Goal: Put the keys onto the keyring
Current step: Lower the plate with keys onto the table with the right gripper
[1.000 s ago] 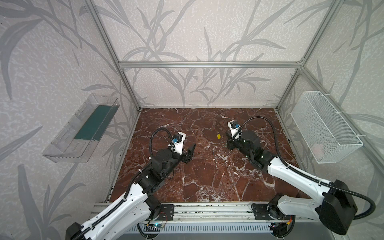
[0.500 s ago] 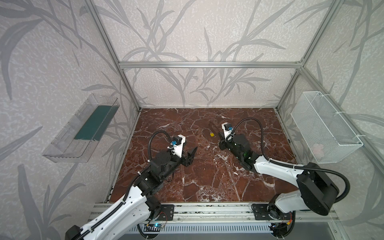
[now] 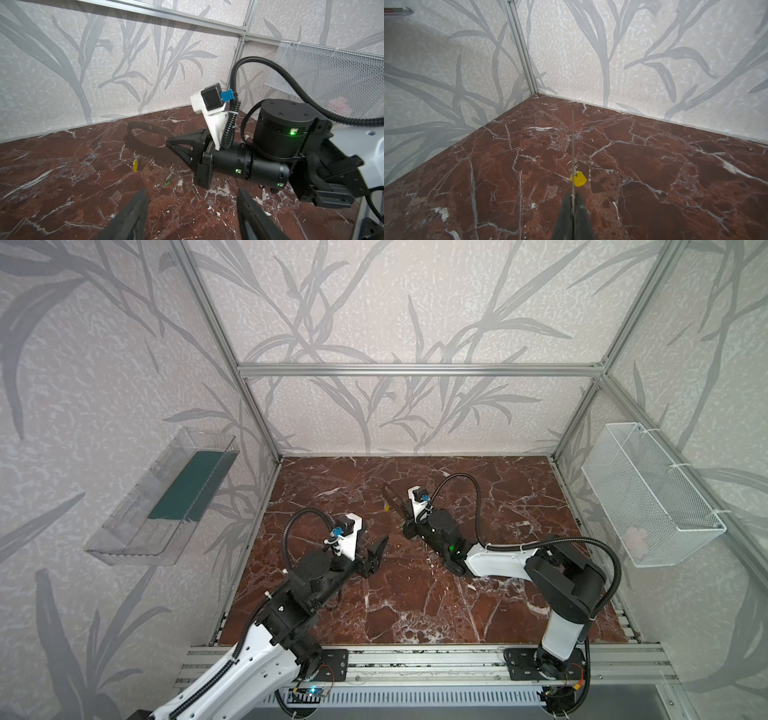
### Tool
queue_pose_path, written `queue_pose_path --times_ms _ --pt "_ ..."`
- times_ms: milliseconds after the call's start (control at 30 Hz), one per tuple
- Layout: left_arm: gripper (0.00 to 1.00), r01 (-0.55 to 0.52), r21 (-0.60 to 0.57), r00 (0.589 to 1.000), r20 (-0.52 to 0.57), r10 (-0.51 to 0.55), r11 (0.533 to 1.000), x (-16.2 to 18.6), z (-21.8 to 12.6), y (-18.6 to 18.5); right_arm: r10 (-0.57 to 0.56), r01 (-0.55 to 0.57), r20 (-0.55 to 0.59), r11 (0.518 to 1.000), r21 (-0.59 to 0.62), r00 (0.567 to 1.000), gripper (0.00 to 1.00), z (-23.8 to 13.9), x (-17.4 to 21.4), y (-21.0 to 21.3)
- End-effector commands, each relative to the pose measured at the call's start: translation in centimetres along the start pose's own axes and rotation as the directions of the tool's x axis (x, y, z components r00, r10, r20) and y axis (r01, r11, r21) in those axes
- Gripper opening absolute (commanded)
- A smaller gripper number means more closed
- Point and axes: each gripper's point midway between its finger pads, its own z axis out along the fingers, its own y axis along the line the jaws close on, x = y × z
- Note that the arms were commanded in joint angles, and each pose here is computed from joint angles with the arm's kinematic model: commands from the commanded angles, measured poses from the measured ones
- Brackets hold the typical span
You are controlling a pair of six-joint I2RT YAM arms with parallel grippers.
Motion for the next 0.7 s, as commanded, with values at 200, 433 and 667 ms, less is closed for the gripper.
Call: queue_pose_path --times_ms 200,433,667 --pt "0.69 -0.001 -0.062 1.000 -0.022 -0.001 0.998 0.9 -0.8 1.2 0.102 -0.112 0.136 0.991 0.068 0.985 0.00 3.1 -0.5 -1.5" --pt "0.69 0.001 -0.075 1.000 -0.021 -0.003 0.997 0.8 -0.7 1.4 0.125 -0.144 0.124 0.977 0.157 0.984 0.00 2.7 1.4 -6.1" --pt "0.69 0.010 -0.075 1.000 -0.023 -0.012 0.997 0.8 -0.1 1.3 0.127 -0.148 0.109 0.966 0.210 0.986 0.00 1.6 2.3 -9.8"
